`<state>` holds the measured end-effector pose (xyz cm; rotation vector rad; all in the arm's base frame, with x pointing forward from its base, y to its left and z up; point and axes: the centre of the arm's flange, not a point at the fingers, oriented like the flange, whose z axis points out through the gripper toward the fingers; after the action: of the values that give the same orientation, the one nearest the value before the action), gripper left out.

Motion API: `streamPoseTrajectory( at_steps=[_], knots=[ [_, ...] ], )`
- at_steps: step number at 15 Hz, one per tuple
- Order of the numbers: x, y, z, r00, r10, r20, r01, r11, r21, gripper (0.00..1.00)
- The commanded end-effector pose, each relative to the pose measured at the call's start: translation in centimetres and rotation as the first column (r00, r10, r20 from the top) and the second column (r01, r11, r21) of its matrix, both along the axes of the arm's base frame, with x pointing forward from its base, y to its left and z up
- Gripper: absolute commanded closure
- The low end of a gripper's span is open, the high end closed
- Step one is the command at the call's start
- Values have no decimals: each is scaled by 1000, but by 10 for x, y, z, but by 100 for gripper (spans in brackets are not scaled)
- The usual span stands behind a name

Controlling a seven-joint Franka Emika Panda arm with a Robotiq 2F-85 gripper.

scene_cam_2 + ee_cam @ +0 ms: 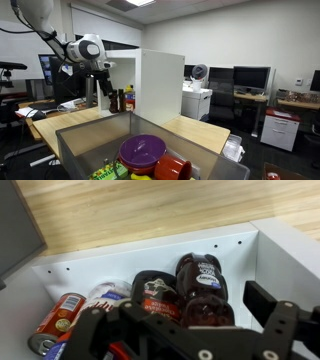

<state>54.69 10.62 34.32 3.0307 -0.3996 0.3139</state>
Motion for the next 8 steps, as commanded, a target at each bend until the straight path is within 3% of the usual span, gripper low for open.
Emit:
streamPoseTrajectory(
  at_steps=[1,8],
  knots=[
    [-8,7,7,1000,16,6,-16,1000,-6,0],
    [-57,52,13,992,104,-65,-105,995,-3,0]
  ],
)
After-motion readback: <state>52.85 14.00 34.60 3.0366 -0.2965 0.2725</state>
